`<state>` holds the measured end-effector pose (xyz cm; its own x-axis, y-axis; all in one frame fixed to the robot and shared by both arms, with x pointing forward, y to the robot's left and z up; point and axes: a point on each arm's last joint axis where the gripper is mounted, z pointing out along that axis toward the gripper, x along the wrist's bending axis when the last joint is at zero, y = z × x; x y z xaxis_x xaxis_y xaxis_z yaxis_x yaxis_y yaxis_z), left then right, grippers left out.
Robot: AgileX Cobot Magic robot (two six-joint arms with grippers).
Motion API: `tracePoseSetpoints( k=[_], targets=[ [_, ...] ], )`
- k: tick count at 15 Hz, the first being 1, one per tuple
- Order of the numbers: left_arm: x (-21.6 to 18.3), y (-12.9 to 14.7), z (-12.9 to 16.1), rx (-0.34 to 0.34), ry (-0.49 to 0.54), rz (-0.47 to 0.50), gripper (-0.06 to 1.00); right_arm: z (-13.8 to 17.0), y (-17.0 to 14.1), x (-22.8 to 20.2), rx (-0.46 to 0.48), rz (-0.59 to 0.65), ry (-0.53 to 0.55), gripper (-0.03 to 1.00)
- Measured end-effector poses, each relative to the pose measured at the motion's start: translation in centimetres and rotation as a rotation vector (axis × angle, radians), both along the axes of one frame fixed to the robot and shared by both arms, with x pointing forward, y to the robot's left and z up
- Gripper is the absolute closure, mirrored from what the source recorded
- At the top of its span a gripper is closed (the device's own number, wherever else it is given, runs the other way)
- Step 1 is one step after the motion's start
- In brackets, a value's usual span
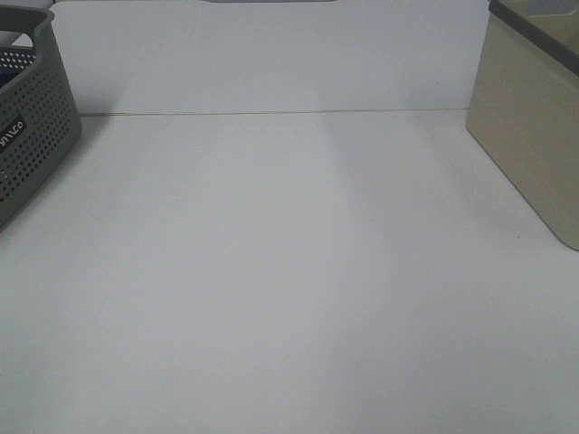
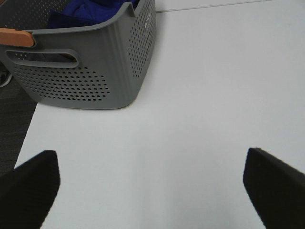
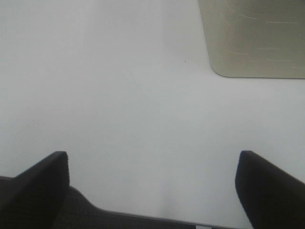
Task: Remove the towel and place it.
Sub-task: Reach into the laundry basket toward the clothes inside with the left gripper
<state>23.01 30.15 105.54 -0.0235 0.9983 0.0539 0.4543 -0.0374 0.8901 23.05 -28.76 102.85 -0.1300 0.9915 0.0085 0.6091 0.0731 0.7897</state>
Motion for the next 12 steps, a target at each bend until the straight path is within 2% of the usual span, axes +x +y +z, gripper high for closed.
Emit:
tracePoseSetpoints(
  k=[12],
  targets=[
    [0.0, 0.0, 0.0, 0.016, 0.001, -0.008, -0.05, 0.0, 0.01, 0.0, 0.001, 0.001, 0.0, 0.05]
  ],
)
